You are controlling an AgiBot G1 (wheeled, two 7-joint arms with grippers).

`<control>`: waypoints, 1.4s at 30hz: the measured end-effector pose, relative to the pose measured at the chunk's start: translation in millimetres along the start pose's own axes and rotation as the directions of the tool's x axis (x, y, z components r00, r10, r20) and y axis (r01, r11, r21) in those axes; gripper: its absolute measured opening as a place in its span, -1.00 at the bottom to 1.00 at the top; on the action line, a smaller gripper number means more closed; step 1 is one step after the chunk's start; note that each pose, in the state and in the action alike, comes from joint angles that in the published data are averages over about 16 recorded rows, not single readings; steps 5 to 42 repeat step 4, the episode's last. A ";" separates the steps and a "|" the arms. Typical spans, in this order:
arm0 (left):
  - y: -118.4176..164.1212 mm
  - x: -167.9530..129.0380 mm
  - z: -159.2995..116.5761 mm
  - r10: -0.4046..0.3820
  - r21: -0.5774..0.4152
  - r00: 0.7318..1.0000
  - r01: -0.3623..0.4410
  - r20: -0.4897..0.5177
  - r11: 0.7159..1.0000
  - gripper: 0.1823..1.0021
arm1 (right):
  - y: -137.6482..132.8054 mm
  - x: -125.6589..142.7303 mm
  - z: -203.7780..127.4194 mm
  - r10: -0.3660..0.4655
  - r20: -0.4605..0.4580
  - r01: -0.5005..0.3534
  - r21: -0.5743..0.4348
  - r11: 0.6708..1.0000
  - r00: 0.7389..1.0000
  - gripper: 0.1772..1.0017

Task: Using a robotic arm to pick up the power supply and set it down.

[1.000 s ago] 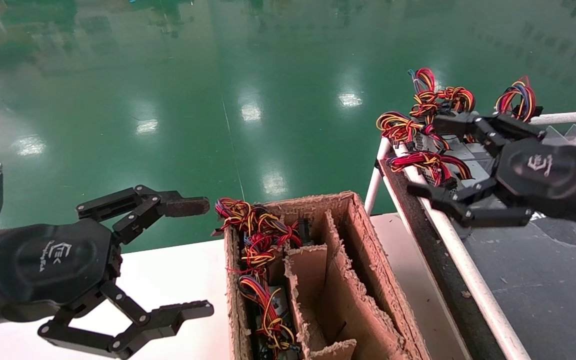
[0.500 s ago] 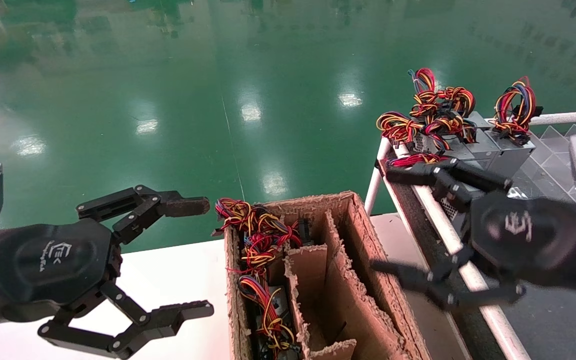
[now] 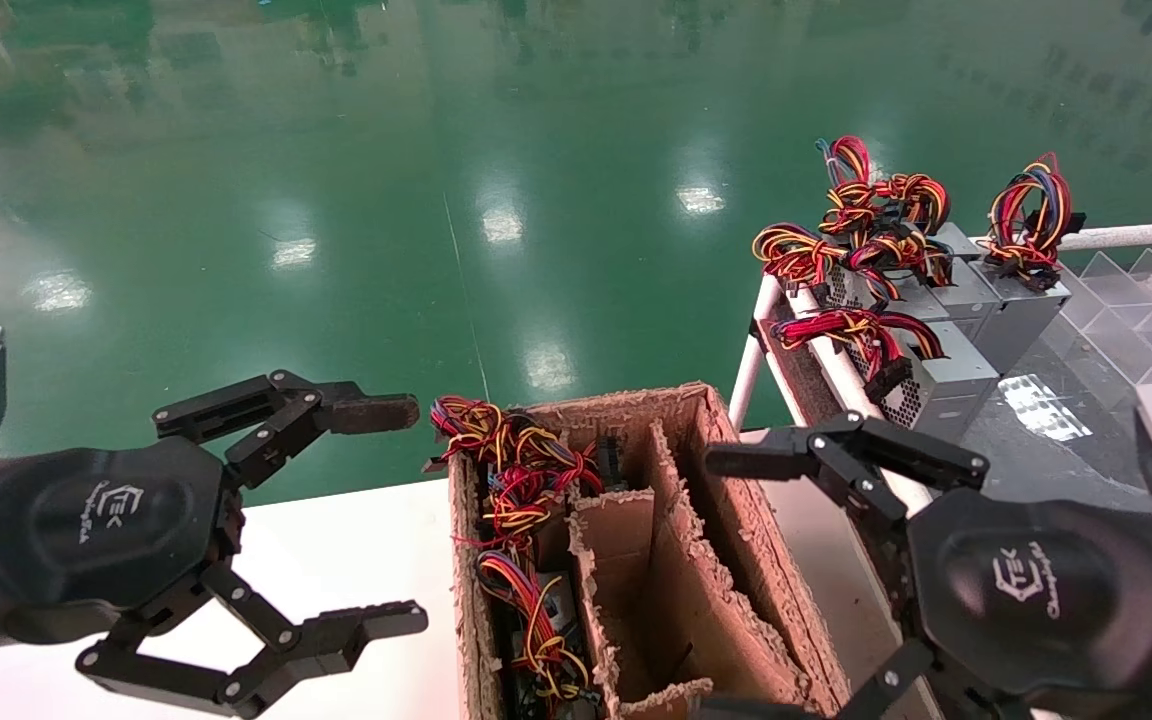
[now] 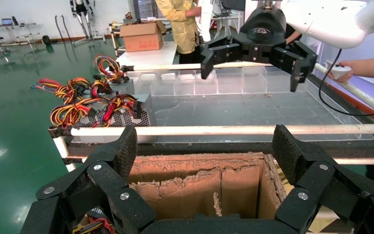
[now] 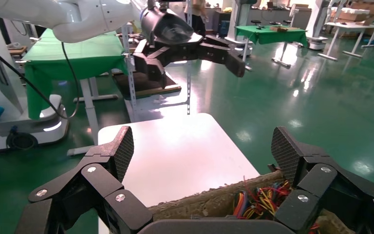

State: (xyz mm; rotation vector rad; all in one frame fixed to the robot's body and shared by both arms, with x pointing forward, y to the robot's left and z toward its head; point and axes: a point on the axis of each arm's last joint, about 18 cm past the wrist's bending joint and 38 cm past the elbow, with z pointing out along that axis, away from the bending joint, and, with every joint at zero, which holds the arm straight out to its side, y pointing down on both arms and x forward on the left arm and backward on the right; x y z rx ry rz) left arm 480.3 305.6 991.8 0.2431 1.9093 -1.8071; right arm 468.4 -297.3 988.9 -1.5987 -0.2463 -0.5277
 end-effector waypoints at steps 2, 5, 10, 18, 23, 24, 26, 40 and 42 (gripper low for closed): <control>0.0 0.0 0.0 0.000 0.000 1.000 0.000 0.000 1.000 1.00 | -0.2 -1.7 0.7 0.001 0.005 -0.001 0.001 1.000 1.000 1.00; 0.0 0.0 0.0 0.000 0.000 1.000 0.000 0.000 1.000 1.00 | -0.3 -1.9 0.7 0.001 0.006 -0.001 0.002 1.000 1.000 1.00; 0.0 0.0 0.0 0.000 0.000 1.000 0.000 0.000 1.000 1.00 | -0.3 -1.9 0.7 0.001 0.006 -0.001 0.002 1.000 1.000 1.00; 0.0 0.0 0.0 0.000 0.000 1.000 0.000 0.000 1.000 1.00 | -0.3 -1.9 0.7 0.001 0.006 -0.001 0.002 1.000 1.000 1.00; 0.0 0.0 0.0 0.000 0.000 1.000 0.000 0.000 1.000 1.00 | -0.3 -1.9 0.7 0.001 0.006 -0.001 0.002 1.000 1.000 1.00; 0.0 0.0 0.0 0.000 0.000 1.000 0.000 0.000 1.000 1.00 | -0.3 -1.9 0.7 0.001 0.006 -0.001 0.002 1.000 1.000 1.00; 0.0 0.0 0.0 0.000 0.000 1.000 0.000 0.000 1.000 1.00 | -0.3 -1.9 0.7 0.001 0.006 -0.001 0.002 1.000 1.000 1.00; 0.0 0.0 0.0 0.000 0.000 1.000 0.000 0.000 1.000 1.00 | -0.3 -1.9 0.7 0.001 0.006 -0.001 0.002 1.000 1.000 1.00; 0.0 0.0 0.0 0.000 0.000 1.000 0.000 0.000 1.000 1.00 | -0.3 -1.9 0.7 0.001 0.006 -0.001 0.002 1.000 1.000 1.00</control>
